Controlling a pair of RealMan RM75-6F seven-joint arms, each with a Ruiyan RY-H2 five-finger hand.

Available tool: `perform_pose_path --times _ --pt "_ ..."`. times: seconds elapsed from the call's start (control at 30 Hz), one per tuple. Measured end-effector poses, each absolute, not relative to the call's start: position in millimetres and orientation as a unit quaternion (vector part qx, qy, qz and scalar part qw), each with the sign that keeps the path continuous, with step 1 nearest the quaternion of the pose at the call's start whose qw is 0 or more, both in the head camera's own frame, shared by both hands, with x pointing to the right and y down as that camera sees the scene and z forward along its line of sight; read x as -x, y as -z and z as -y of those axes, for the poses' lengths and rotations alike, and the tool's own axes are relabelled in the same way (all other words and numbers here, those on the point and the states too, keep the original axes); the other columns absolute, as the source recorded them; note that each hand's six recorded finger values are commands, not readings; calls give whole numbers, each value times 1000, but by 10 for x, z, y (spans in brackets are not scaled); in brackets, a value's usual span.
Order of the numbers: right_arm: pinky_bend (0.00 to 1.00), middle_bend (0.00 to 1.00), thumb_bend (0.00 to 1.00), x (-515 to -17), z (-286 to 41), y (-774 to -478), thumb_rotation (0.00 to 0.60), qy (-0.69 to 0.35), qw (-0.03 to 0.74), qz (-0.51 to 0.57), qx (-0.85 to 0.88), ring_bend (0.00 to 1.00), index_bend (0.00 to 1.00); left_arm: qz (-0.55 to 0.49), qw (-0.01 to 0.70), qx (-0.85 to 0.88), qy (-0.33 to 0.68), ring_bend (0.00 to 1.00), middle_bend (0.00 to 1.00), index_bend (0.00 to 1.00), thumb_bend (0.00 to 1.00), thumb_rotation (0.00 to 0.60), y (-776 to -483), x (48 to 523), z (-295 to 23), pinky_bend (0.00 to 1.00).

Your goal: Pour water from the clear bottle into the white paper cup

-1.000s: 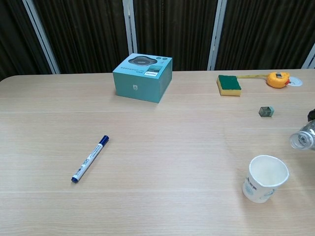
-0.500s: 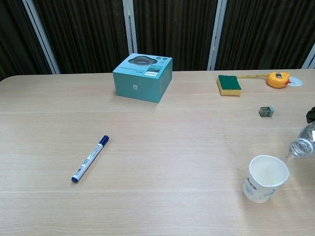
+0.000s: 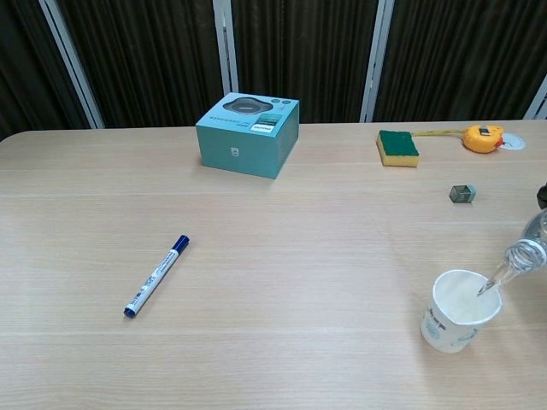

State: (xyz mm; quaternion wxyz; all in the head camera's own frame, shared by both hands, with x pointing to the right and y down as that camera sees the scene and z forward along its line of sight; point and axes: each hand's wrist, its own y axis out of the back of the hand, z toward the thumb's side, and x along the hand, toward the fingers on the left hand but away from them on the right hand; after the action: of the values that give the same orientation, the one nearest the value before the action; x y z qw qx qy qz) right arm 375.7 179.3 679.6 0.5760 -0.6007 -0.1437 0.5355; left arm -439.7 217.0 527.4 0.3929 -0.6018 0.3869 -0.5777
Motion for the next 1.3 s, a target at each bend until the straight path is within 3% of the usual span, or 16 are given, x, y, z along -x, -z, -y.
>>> perform_pose_path --times 0.83,1.3 --pt "433 662 511 -3781 -1784 -6814 600 -541 554 161 612 550 536 -387 389 604 578 0 0 0 0 600 -5279 4396 -2174 0" --pt "434 662 511 -3714 -1638 -6739 600 -499 401 307 704 550 536 -385 384 606 581 0 0 0 0 600 -5297 4413 -2159 0"
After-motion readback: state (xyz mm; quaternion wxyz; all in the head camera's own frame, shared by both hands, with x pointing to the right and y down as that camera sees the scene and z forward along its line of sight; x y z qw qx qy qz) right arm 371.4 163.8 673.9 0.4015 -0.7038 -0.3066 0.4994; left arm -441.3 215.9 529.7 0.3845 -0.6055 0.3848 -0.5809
